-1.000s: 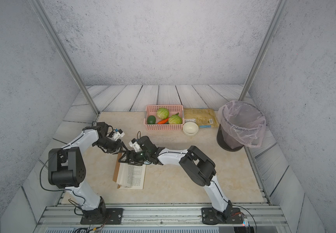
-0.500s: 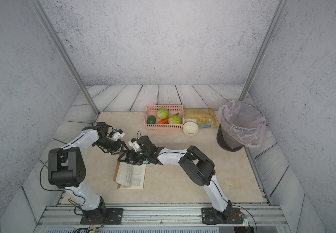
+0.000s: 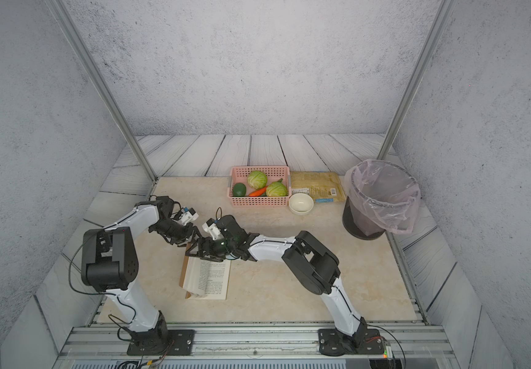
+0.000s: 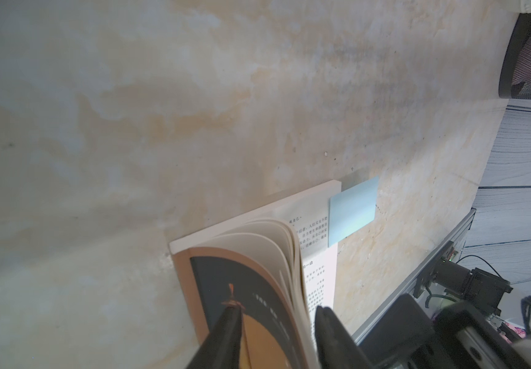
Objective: Peel off the used sticky note
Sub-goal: Turn the page of the book at the center of the board.
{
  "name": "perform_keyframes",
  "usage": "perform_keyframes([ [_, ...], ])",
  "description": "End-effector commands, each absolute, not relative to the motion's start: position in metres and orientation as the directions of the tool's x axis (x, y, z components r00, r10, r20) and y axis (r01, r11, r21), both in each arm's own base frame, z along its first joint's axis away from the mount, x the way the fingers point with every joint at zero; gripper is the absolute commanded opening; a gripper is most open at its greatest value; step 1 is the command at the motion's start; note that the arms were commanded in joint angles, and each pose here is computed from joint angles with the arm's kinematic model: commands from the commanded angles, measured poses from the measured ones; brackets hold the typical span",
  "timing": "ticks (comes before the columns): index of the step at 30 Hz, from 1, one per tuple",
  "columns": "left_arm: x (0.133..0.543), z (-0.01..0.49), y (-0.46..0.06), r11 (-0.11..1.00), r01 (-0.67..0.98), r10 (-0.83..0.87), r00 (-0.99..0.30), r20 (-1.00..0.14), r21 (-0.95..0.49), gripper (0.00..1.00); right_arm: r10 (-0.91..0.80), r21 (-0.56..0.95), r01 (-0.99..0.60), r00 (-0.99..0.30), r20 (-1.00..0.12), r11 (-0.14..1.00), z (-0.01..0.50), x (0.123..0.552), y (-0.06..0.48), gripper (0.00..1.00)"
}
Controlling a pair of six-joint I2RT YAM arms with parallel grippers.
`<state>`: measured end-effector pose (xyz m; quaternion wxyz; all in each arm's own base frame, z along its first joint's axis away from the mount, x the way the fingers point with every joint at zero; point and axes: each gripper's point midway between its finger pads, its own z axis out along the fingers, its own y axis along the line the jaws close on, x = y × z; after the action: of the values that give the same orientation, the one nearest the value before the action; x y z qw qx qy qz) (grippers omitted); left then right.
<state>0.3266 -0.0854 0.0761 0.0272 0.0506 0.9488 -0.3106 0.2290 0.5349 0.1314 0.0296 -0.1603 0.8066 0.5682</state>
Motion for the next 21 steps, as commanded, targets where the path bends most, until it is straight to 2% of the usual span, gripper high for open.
perform_keyframes([
  [1,0.322,0.068,-0.081,0.807,0.080,0.066,-0.997,-0.044,-0.585,0.43,-0.232,0.910,-0.311,-0.940,-0.252,0.274,0.137,0.227,0.543,0.86],
  [3,0.322,0.067,-0.082,0.807,0.077,0.066,-0.997,-0.040,-0.585,0.36,-0.233,0.910,-0.313,-0.939,-0.253,0.274,0.137,0.226,0.543,0.86],
  [4,0.322,0.067,-0.082,0.807,0.076,0.066,-0.997,-0.039,-0.585,0.28,-0.233,0.909,-0.314,-0.939,-0.254,0.273,0.138,0.226,0.543,0.86],
  [6,0.322,0.066,-0.081,0.811,0.077,0.066,-0.997,-0.040,-0.579,0.05,-0.233,0.909,-0.314,-0.939,-0.254,0.274,0.138,0.226,0.543,0.85],
  [7,0.322,0.066,-0.080,0.813,0.079,0.068,-0.997,-0.042,-0.577,0.00,-0.233,0.908,-0.316,-0.938,-0.255,0.275,0.138,0.225,0.542,0.85],
  [12,0.323,0.070,-0.079,0.819,0.093,0.071,-0.996,-0.061,-0.567,0.00,-0.207,0.871,-0.332,-0.940,-0.272,0.361,0.143,0.232,0.515,0.85],
  [17,0.323,0.076,-0.082,0.807,0.100,0.071,-0.995,-0.072,-0.583,0.00,-0.128,0.777,-0.267,-0.963,-0.238,0.571,0.125,0.253,0.443,0.83],
  [21,0.322,0.078,-0.083,0.801,0.106,0.075,-0.994,-0.076,-0.589,0.00,-0.159,0.651,-0.272,-0.961,-0.227,0.709,0.107,0.247,0.397,0.82],
])
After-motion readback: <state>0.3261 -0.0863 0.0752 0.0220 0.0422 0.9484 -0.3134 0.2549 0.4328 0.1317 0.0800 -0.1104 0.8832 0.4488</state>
